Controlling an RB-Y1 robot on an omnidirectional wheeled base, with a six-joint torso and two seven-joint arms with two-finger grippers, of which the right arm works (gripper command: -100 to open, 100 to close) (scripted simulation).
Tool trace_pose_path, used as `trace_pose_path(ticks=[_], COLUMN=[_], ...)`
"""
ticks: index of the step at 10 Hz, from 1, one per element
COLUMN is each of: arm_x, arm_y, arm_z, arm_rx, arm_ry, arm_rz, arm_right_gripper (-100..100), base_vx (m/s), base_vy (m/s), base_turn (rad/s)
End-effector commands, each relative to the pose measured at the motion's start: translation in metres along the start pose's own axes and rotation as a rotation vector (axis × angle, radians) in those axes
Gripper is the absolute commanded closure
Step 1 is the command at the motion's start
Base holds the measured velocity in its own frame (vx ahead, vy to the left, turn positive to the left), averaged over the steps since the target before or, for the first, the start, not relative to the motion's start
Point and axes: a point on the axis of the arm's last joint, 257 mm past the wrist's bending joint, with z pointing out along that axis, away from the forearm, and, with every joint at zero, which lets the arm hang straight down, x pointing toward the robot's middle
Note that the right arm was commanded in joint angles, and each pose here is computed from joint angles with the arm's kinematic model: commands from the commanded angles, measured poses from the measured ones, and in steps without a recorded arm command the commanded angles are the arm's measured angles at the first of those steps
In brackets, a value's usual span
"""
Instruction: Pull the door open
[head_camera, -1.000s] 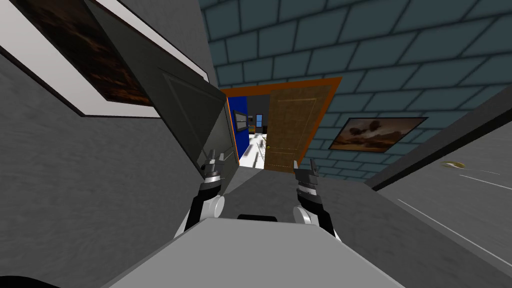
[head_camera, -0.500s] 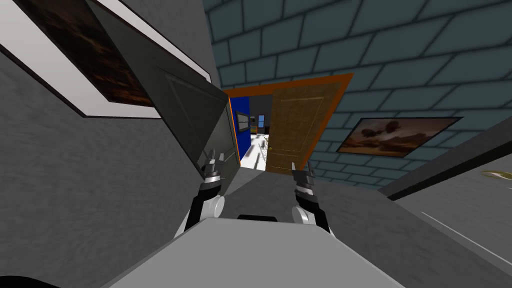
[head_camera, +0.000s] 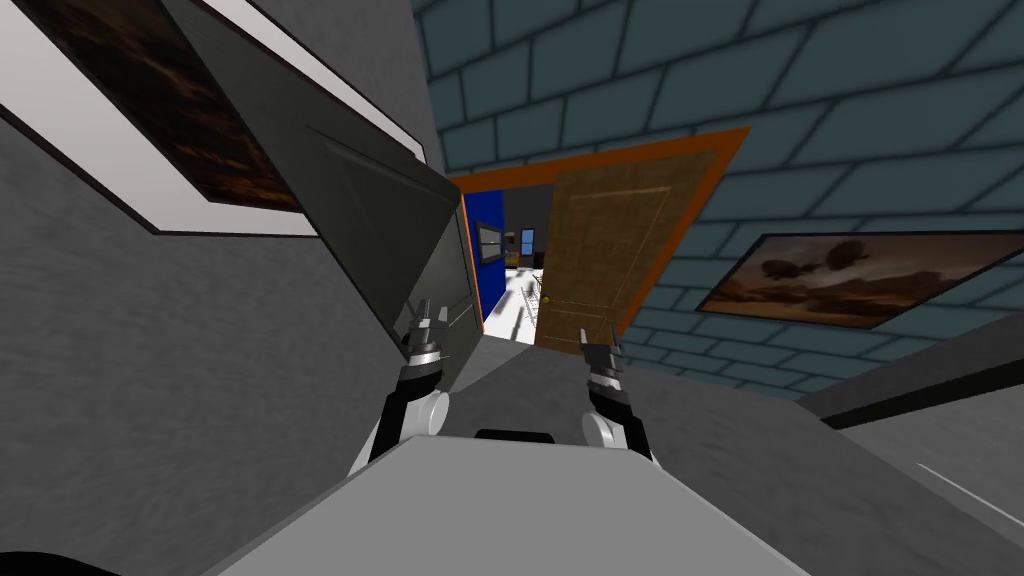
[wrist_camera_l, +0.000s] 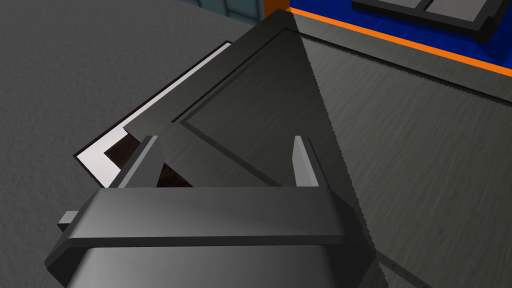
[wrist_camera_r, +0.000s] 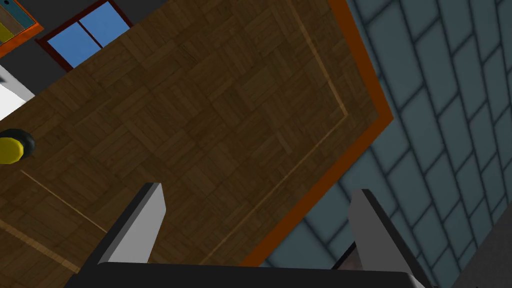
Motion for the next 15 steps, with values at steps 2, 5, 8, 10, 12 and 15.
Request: trace_pose_path(ticks=[2, 5, 8, 10, 12, 15], arm_x=[-0.014, -0.032, -0.051, -0.064, -0.077, -0.096], arm_y=[-0.016, -0.033, -0.050, -0.060, -0.071, -0.085], arm_z=[-0.0040, -0.0096, -0.0160, -0.0208, -0.0259, -0.0344], arm_rx=[0.023, 0.047, 0.067, 0.078, 0.086, 0.096], arm_ry=[-0.028, -0.066, -0.108, -0.139, -0.171, -0.222], arm_rz=[0.067, 0.143, 0.218, 0.267, 0.315, 0.385], arm_right_gripper=[-100, -100, -100, -100, -100, -100], base_vx=[0.099, 0.099, 0.103, 0.091, 0.092, 0.099], base_vy=[-0.009, -0.020, -0.022, -0.026, -0.017, -0.031], base_turn=[0.082, 0.103, 0.092, 0.090, 0.107, 0.102])
